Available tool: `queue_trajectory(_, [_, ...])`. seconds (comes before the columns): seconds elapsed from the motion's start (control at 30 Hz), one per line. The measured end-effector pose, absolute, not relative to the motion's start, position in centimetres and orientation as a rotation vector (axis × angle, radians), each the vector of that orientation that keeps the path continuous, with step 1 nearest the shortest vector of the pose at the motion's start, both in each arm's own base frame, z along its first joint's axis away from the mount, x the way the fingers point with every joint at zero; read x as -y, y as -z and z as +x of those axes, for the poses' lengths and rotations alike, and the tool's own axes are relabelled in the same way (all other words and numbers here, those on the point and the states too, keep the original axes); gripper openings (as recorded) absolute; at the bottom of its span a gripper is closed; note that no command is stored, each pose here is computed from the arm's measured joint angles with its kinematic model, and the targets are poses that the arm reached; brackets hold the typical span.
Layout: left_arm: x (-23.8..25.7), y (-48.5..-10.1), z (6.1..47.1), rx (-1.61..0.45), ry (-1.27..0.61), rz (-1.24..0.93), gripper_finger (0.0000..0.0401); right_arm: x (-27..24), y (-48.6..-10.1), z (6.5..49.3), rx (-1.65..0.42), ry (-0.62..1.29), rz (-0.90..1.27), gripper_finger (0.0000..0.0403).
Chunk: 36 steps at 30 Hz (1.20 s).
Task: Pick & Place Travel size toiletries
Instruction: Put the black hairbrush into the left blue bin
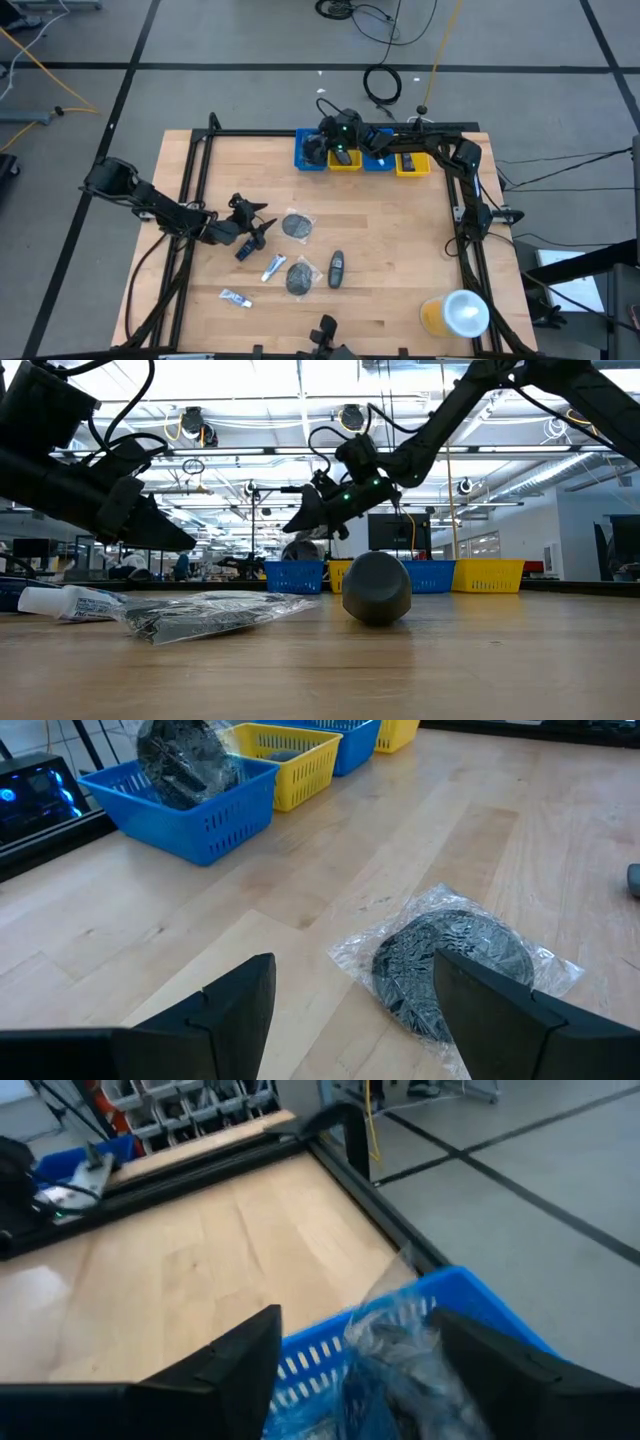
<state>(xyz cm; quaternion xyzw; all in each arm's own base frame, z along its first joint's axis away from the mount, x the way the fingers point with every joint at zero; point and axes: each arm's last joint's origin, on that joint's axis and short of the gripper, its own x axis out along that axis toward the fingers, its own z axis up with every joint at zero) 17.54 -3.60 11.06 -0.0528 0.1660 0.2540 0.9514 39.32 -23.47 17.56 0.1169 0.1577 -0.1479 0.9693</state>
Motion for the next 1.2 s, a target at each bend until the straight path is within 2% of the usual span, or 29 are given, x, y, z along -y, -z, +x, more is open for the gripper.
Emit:
queue_trajectory(0.13, [3.6,-11.1,17.5,-0.338,-0.516,-0.107,0.0269,23.1,-17.5,39.4,-0.325,0.159,0.265,0.0169])
queue_trajectory(0.27, [3.6,-11.1,17.5,-0.338,-0.516,-0.107,0.0269,22.9,-17.1,39.6,-0.339,0.191,0.229,0.0121])
queue_trajectory(0.43, [3.6,-11.1,17.5,-0.337,-0.517,-0.109,0.0269,23.2,-17.3,39.7,-0.315,0.288,0.172,0.0105])
queue_trajectory(0.63, [3.6,-11.1,17.5,-0.337,-0.517,-0.110,0.0269,23.3,-17.3,39.6,-0.323,0.310,0.137,0.0147])
queue_trajectory(0.97, [3.6,-11.0,17.5,-0.337,-0.517,-0.112,0.0269,23.2,-17.9,39.8,-0.282,0.304,0.068,0.0278])
queue_trajectory(1.07, [3.6,-11.0,17.5,-0.337,-0.518,-0.111,0.0269,23.3,-18.9,39.6,-0.263,0.390,0.069,0.0294])
queue_trajectory(1.2, [3.6,-11.0,17.5,-0.338,-0.517,-0.111,0.0269,22.9,-20.0,39.1,-0.312,0.468,0.075,0.0290])
